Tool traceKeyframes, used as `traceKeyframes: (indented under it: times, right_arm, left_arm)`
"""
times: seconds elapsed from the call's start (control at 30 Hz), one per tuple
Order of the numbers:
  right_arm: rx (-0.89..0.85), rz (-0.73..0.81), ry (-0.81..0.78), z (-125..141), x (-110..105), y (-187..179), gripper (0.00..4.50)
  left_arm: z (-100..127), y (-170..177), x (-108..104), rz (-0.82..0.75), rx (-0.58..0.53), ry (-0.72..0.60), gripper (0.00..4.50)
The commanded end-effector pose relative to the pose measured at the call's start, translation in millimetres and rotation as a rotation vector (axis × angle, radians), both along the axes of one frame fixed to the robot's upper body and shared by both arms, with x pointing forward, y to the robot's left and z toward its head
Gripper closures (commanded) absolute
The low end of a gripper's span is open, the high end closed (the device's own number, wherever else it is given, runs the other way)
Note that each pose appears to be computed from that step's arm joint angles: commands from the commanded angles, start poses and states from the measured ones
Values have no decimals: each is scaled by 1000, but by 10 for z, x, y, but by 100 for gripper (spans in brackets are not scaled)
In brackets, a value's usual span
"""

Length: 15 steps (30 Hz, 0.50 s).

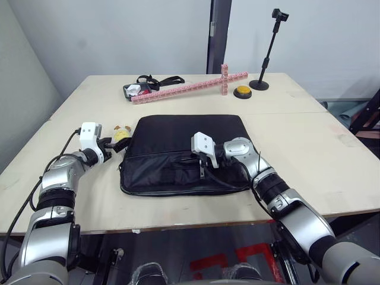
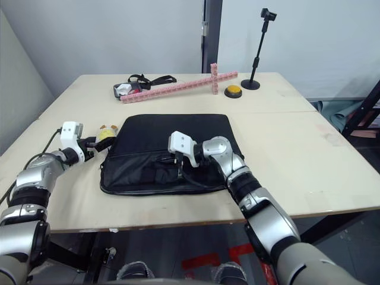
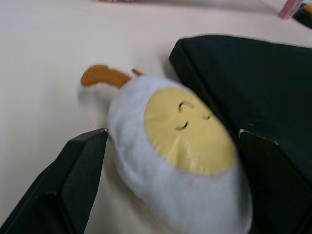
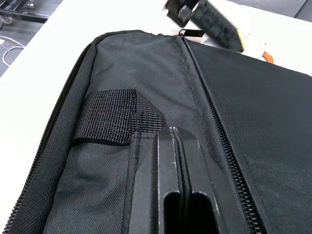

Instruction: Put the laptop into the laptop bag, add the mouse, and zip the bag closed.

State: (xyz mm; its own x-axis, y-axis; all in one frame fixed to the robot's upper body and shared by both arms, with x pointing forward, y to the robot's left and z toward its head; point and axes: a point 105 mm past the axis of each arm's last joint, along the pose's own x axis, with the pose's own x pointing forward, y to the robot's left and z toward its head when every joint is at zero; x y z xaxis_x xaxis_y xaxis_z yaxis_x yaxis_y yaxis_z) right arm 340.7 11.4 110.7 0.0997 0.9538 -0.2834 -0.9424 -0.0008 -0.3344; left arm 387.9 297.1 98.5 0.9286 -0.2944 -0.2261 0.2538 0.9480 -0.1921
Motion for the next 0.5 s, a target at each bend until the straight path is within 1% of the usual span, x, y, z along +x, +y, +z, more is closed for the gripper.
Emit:
traceKeyframes:
  times: [0.03,0.27,0.33,0.37,0.4,0.5]
  right_arm:
    - [-44,-38,55,-169,0,-96,450]
    - [-58,-53,79,-204,11,-124,450]
    - [-72,-60,81,-226,29,-139,450]
    - [-77,-64,83,-233,38,-144,450]
    - [-81,-67,85,-238,47,-146,450]
    - [-90,-71,87,-247,66,-145,450]
  left_arm:
    - [123,9,55,-7,20,-46,84]
    - [179,72,4,-5,16,-84,337]
    - [260,94,-24,1,2,-120,405]
    - [291,103,-36,3,-2,-132,432]
    - [357,111,-68,-4,-2,-161,448]
    - [485,103,-156,-30,-4,-213,448]
